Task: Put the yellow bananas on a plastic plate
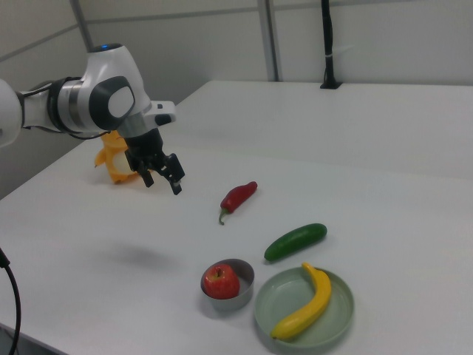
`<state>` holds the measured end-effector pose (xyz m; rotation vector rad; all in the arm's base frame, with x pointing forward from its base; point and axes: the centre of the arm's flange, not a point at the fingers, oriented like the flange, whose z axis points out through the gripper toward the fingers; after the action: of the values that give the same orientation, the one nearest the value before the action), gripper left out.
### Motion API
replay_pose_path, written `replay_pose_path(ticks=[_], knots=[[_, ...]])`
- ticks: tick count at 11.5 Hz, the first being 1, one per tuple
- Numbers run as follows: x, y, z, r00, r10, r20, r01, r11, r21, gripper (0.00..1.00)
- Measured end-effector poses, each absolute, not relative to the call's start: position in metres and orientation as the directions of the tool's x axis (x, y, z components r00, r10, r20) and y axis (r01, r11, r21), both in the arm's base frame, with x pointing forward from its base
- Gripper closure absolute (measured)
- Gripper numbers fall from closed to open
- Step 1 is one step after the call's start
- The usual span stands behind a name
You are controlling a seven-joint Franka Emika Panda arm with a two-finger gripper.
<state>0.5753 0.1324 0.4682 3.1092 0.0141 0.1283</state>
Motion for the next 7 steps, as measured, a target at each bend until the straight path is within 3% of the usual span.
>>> replay_pose_path(ticks=[3, 7], knots=[[0.5716, 0.1127, 0.4694, 0.992, 0.121, 0.029, 0.119, -0.992, 0.05, 0.0], [0.5697, 0.1133, 0.4712, 0.991, 0.134, 0.022, 0.133, -0.99, 0.041, 0.0]])
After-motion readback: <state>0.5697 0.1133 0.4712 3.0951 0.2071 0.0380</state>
